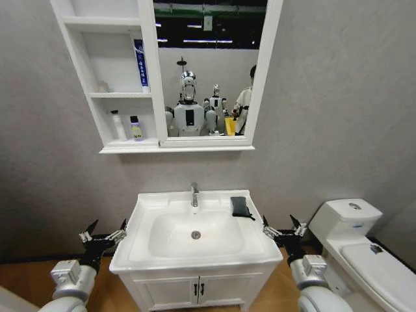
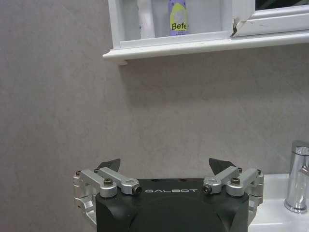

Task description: Move facial cleanser and shampoo from washbasin to cabinet, then wipe washbasin with towel.

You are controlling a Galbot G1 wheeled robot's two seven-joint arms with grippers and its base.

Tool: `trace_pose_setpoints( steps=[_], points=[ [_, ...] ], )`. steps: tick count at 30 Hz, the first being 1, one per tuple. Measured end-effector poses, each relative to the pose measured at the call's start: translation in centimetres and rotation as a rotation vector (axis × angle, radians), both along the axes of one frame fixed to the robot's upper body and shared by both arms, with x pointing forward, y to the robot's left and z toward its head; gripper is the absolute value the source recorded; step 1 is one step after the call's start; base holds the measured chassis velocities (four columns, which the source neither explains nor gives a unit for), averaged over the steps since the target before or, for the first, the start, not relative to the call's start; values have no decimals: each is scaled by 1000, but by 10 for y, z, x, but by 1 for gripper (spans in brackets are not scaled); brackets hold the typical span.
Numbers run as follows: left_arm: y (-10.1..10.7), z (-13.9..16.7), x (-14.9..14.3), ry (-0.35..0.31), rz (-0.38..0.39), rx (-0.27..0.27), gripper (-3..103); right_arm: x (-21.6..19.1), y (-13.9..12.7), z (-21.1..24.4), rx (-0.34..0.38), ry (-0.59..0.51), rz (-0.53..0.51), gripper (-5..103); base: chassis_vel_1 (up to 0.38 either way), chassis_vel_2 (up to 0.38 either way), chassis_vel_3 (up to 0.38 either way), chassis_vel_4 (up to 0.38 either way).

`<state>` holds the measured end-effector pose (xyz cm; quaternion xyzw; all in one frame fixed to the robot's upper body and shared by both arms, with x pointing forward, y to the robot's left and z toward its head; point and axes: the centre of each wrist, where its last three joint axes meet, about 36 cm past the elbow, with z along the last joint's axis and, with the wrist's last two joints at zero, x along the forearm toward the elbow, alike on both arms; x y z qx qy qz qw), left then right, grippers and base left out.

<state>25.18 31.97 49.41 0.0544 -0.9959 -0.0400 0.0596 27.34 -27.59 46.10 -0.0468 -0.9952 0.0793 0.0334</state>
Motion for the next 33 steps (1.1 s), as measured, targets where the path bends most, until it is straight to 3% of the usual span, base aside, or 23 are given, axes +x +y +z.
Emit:
trace_pose_setpoints(
  steps=[3,7,9,15,17,20,26,28,33],
  points=[
    [0,0,0,0,0,0,100,7,-2,-3,3,3,0,100,-170,197,195,-188],
    [0,0,0,0,0,-1,100,24,-5,-3,75,45,-9,100,-140,95,111,-103],
    [0,0,0,0,0,-1,100,41,-8,3,138,123,20,100,-37,19,5,-8],
    [0,0,0,1,0,-1,100,76,-13,1,148,272,38,100,68,-45,-41,22],
    [0,0,0,1,0,-1,100,103,-18,1,184,361,31,100,40,-43,-53,35],
    [0,0,0,1,0,-1,100,130,-21,8,212,410,51,100,8,-13,-18,6],
    [0,0,0,1,0,-1,100,175,-13,11,215,514,70,100,0,0,0,0],
    [0,0,0,1,0,-1,100,192,-4,4,211,594,55,100,0,0,0,0],
    [0,0,0,1,0,-1,100,216,12,-16,167,669,-11,100,0,0,0,0]
  ],
)
